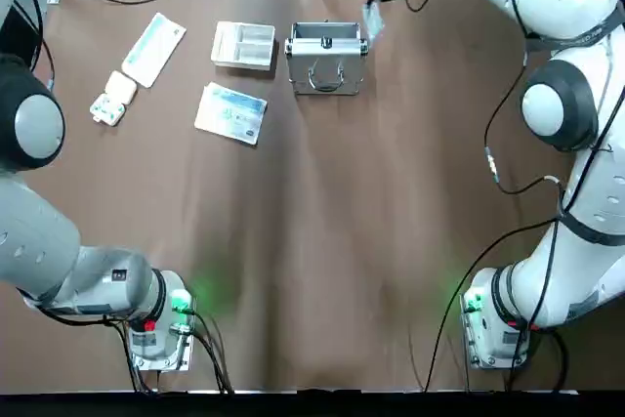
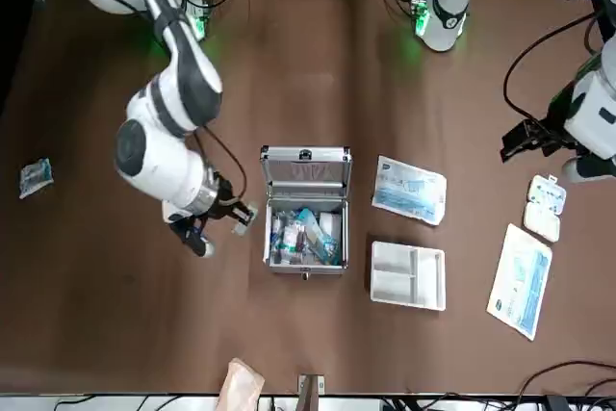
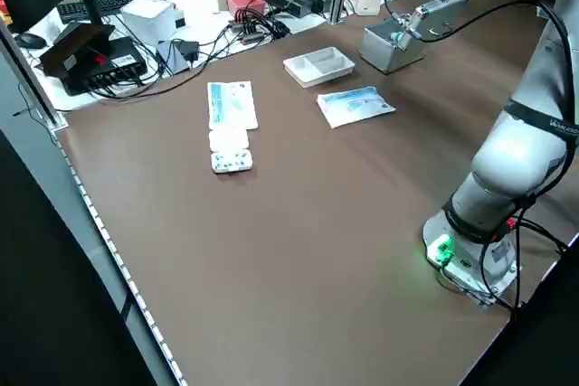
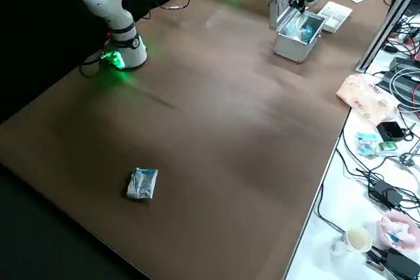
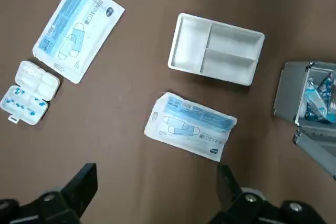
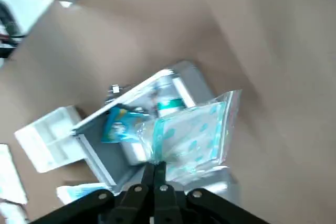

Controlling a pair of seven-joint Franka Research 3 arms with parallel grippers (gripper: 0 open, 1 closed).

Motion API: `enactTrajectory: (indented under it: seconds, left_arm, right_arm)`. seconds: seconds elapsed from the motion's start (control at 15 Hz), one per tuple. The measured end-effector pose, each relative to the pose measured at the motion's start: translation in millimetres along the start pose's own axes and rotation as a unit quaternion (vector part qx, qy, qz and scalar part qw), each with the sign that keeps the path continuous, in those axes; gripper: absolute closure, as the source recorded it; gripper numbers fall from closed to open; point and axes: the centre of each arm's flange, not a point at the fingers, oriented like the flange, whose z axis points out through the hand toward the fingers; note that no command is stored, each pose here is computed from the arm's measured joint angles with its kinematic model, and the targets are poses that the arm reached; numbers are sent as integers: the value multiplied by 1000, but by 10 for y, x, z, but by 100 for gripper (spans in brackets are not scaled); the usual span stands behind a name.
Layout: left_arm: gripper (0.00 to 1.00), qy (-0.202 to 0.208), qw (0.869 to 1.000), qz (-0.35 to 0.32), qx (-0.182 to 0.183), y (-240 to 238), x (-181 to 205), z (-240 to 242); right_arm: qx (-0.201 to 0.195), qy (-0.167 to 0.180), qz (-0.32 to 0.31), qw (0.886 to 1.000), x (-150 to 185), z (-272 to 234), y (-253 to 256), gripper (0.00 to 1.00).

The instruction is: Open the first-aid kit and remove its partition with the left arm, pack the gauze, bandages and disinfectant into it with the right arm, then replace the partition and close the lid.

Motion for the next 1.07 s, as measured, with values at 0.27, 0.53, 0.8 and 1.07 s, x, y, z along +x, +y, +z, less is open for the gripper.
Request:
enactTrajectory:
  seconds: [0.27,0.53,0.8,1.07]
  left_arm:
    - [0,-1,1000,21,8,10,-1,26]
    - [0,-3,1000,28,9,7,7,46]
    - [0,-6,1000,28,9,8,22,84]
    - [0,-5,1000,25,9,-24,31,82]
  right_arm:
    - [38,15,-6,999,-214,443,-242,99]
    - [35,9,-21,999,-442,892,-338,99]
    - [69,26,-50,996,-873,1318,-561,99]
    - [68,24,-55,996,-959,1459,-570,97]
